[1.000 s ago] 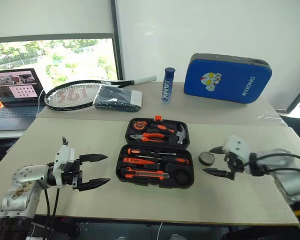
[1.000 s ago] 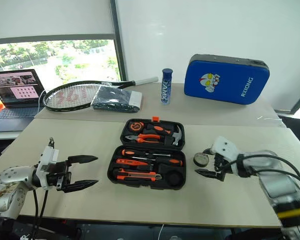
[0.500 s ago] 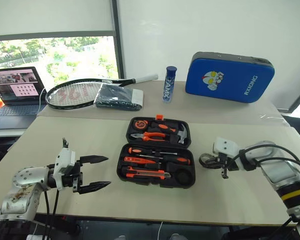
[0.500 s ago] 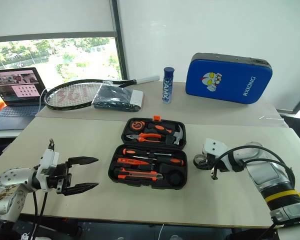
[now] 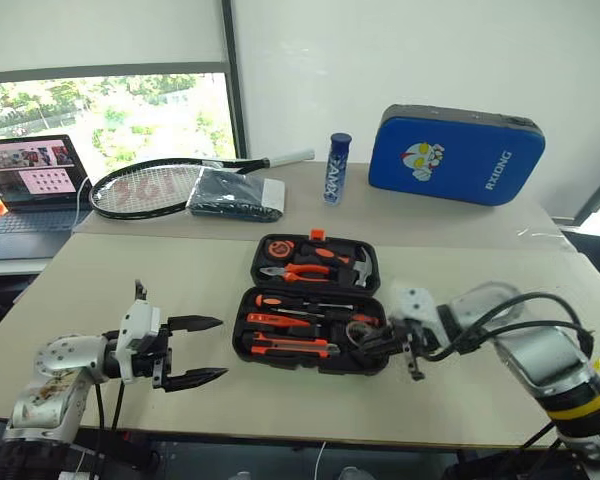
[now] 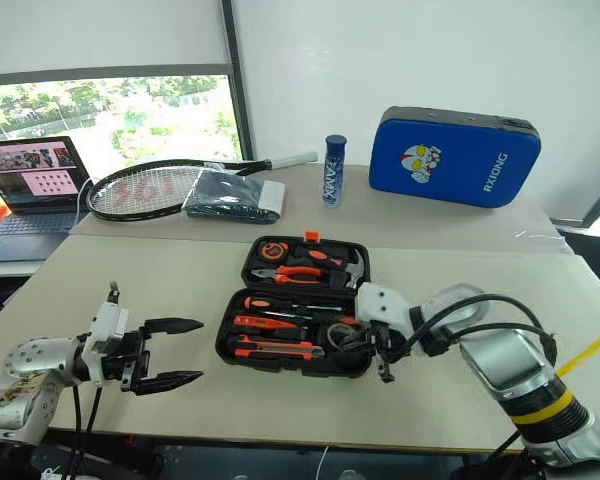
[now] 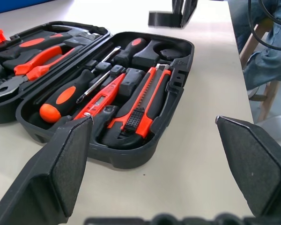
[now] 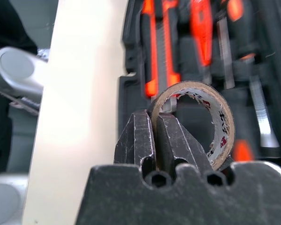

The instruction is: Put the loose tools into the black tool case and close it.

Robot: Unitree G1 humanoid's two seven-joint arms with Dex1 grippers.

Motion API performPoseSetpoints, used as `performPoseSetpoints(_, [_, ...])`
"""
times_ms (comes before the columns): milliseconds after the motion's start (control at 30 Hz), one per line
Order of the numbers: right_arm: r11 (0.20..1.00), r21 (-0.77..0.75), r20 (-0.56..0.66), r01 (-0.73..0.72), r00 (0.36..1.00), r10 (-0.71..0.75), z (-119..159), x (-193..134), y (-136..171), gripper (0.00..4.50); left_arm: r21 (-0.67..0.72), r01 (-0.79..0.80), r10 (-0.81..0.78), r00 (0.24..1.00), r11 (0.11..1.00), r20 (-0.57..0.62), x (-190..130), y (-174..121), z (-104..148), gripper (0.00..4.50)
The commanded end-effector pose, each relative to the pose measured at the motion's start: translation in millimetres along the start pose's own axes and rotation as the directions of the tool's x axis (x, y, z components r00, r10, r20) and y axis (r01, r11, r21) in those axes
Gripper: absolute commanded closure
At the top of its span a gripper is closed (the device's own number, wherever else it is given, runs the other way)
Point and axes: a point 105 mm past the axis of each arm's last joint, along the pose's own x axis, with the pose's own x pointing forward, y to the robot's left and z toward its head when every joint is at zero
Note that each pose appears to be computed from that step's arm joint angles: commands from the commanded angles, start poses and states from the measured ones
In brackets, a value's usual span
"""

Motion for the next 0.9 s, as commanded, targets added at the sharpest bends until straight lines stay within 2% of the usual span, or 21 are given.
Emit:
performPoseSetpoints(33, [0.999,-0.045,-0.047,0.008,0.999,-0.010,0.5,-2.8,0.6,4.46,0.047,0.014,-0.015,1.000,0.999,0.016,2.8,-1.9,8.8,0.00])
performPoseSetpoints(133, [1.000,-0.017,-0.085,-0.023,0.996,0.022,-6.6,0.7,6.2,4.46,0.050,0.015,-0.015,1.000,0.999,0.015,3.3,-2.0,9.2,0.00])
performPoseSetpoints(200, [0.999,-0.048,-0.096,0.016,0.995,-0.021,-8.5,2.3,0.2,3.70,0.054,0.013,-0.014,1.000,0.998,0.011,2.9,-1.0,9.7,0.00])
performPoseSetpoints(233, [0.999,-0.047,-0.128,0.015,0.992,-0.021,-12.1,0.4,-0.3,3.44,0.054,0.011,-0.012,1.000,0.998,0.009,2.4,-0.4,9.9,0.00])
performPoseSetpoints(300, [0.997,-0.075,-0.117,0.034,0.992,-0.043,-9.6,-1.0,-4.3,2.83,0.055,0.008,-0.008,1.000,0.998,0.007,1.4,0.5,9.9,0.00])
performPoseSetpoints(367, [0.997,-0.064,-0.079,0.030,0.996,-0.035,-2.1,-2.4,-3.9,2.12,0.053,0.001,-0.001,1.000,0.999,0.004,0.7,1.0,9.5,0.00])
performPoseSetpoints(467, [0.997,-0.072,0.025,0.021,0.999,-0.020,16.1,-13.5,-1.0,1.02,0.048,-0.032,0.031,0.999,0.998,0.005,-1.1,4.2,9.1,0.00])
performPoseSetpoints(500, [0.997,-0.075,0.082,0.009,0.997,-0.002,22.8,-21.9,1.8,0.79,0.043,-0.070,0.070,0.998,0.997,0.007,-3.2,9.4,9.4,0.00])
performPoseSetpoints(600, [0.995,-0.064,0.184,0.080,0.981,-0.067,25.6,-45.5,-4.0,0.79,0.013,-0.174,0.174,0.985,0.985,-0.021,-11.7,22.7,3.5,0.00])
performPoseSetpoints(667, [0.983,-0.020,0.226,0.183,0.959,-0.174,12.5,-61.4,-16.7,0.71,0.004,-0.274,0.273,0.956,0.962,-0.109,-20.4,36.4,-11.6,0.52])
performPoseSetpoints(767, [0.959,-0.017,0.172,0.283,0.945,-0.276,-19.9,-70.6,-28.1,1.39,-0.012,-0.392,0.385,0.911,0.920,-0.149,-24.8,54.5,-21.1,1.39])
performPoseSetpoints(900, [0.901,-0.041,0.115,0.431,0.898,-0.425,-55.9,-60.9,-49.0,2.78,-0.039,-0.497,0.487,0.860,0.867,-0.151,-9.4,77.3,-27.2,2.87])
